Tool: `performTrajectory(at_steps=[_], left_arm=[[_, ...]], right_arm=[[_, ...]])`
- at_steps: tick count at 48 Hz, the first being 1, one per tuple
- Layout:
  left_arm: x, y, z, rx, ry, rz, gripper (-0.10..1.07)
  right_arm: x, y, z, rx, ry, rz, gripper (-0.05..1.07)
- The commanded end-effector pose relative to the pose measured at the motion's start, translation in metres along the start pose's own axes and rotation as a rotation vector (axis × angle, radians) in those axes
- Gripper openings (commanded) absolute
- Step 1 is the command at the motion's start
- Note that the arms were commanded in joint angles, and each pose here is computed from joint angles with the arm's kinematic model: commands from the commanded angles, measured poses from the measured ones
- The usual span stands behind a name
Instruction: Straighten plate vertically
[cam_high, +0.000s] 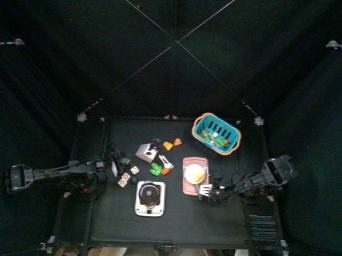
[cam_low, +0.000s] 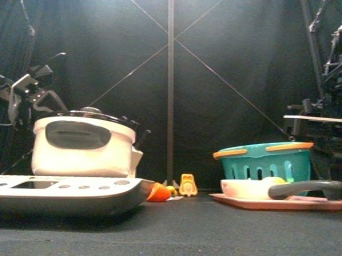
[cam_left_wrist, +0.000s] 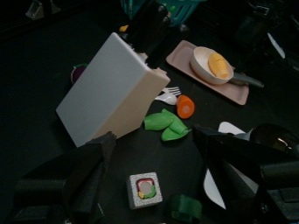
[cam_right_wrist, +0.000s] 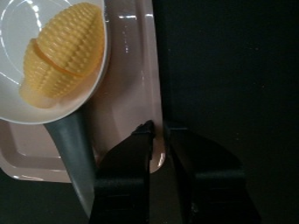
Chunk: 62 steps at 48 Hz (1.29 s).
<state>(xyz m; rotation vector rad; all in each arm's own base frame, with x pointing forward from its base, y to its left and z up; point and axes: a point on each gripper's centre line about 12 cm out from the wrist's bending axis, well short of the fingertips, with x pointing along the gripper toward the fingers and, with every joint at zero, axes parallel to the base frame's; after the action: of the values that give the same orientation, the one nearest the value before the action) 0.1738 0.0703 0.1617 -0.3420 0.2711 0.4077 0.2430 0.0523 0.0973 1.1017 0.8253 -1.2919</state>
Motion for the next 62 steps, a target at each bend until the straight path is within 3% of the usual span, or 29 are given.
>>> performTrajectory(at_steps=[1,24,44,62], left_arm=[[0.001,-0.001,0.005,-0.001,-0.015,-0.003,1.04],[0.002,-0.001,0.006,-0.001,-0.017,-0.003,1.04],[0.002,-0.001,0.006,-0.001,-0.017,-0.003,1.04],[0.002,-0.001,0.006,0.0,-0.017,-0.003,1.04]], right_arm=[[-0.003,0.001,-0.001,-0.008,0.005,0.013,0.55],[-0.014,0.002,0.002,-0.032,-0.009,0.048,0.89],[-0.031,0.0,0.014,-0.044,-0.045,0.086,0.89],[-0.047,0.015,0.026,-0.125,-0.11,0.225,0.89]])
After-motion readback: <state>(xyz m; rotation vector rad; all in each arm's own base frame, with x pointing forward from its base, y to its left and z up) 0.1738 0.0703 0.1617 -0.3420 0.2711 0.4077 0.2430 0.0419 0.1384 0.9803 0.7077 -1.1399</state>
